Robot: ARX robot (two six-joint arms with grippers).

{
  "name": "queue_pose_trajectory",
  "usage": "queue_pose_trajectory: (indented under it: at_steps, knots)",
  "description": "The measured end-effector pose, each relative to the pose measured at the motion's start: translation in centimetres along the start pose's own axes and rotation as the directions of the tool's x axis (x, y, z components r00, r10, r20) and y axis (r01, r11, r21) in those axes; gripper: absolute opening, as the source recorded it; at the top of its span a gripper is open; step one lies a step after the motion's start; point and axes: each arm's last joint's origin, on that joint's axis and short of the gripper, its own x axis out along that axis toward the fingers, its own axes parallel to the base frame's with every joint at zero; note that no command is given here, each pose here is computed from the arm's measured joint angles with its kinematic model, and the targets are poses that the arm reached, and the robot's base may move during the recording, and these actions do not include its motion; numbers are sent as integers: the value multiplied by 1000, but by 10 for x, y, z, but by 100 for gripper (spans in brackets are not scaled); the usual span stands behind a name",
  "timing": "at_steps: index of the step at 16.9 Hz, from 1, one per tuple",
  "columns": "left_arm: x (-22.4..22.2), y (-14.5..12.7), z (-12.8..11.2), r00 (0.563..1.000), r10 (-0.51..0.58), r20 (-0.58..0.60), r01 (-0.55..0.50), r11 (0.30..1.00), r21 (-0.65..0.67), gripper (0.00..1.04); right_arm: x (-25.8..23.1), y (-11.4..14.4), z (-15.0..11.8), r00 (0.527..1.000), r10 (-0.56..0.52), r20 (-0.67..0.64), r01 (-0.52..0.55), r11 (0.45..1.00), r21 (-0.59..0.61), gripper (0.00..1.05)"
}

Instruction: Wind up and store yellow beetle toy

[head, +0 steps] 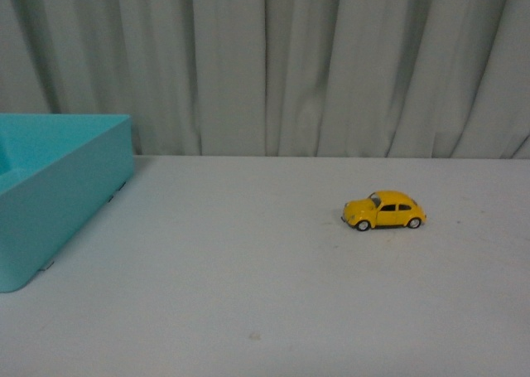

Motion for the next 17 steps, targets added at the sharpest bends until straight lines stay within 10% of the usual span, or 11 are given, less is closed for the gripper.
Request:
queue_pose_trajectory:
  at_steps: [17]
  knots:
    - [0, 0, 0, 1000, 0, 1, 0, 1000, 1, 98, 0, 0, 0, 1000, 0, 1, 0, 1000, 1, 98]
